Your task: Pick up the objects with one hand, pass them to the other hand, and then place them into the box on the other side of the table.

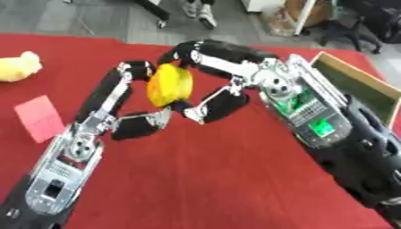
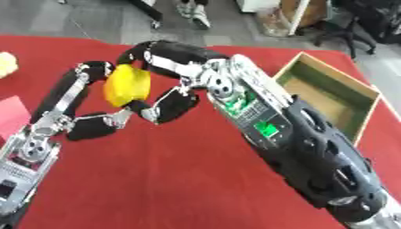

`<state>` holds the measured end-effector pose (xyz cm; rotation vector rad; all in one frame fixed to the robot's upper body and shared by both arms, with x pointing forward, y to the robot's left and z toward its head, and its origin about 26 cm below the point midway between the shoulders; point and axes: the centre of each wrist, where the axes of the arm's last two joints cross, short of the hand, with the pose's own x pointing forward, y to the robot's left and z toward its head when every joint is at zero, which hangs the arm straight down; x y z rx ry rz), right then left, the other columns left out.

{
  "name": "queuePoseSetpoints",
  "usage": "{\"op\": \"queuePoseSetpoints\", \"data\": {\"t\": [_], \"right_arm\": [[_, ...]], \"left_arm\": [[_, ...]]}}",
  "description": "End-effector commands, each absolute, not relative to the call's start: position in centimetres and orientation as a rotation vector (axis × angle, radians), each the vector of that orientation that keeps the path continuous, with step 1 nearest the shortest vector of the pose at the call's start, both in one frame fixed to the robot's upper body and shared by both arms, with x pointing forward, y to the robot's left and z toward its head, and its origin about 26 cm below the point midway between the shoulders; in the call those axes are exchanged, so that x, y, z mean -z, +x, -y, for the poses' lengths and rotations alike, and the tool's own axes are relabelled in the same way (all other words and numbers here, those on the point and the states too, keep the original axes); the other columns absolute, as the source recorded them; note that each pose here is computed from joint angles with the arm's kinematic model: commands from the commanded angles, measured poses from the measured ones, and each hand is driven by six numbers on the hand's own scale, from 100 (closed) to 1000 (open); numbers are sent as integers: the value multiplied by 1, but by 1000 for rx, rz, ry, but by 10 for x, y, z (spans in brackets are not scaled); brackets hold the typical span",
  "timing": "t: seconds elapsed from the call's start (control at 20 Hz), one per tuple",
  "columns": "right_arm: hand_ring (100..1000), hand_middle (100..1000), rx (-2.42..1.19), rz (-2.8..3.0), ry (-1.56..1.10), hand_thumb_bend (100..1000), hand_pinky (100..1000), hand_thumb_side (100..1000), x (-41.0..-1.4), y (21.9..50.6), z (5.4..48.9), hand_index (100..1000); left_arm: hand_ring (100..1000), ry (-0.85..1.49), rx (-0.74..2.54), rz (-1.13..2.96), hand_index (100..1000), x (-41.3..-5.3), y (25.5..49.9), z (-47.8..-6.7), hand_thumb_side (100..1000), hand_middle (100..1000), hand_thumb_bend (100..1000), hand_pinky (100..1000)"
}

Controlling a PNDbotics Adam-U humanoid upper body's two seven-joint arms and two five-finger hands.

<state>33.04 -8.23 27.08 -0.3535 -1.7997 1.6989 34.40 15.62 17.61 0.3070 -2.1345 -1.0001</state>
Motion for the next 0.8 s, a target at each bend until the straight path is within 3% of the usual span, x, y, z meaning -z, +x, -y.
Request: {"op": "queuePoseSetpoints", "data": {"t": [0.05, 0.3, 0.5, 0.8], "right_arm": [[833, 840, -1690, 1824, -362, 202, 863, 136, -278, 330, 82, 874], [795, 708, -1633, 1859, -347, 164, 844, 195, -280, 329, 82, 731], [742, 624, -1577, 1903, -315, 100, 830, 181, -283, 324, 82, 656], [701, 582, -1558, 1922, -259, 100, 817, 193, -285, 319, 82, 609]], "left_arm": [[594, 287, 1006, 2188, 497, -188, 341, -149, 189, 532, 100, 754], [595, 285, 1008, 2186, 497, -188, 341, -148, 189, 533, 100, 755], [597, 289, 1020, 2169, 502, -186, 342, -147, 189, 535, 100, 757], [603, 304, 1036, 2139, 530, -182, 345, -147, 160, 544, 100, 762]]}}
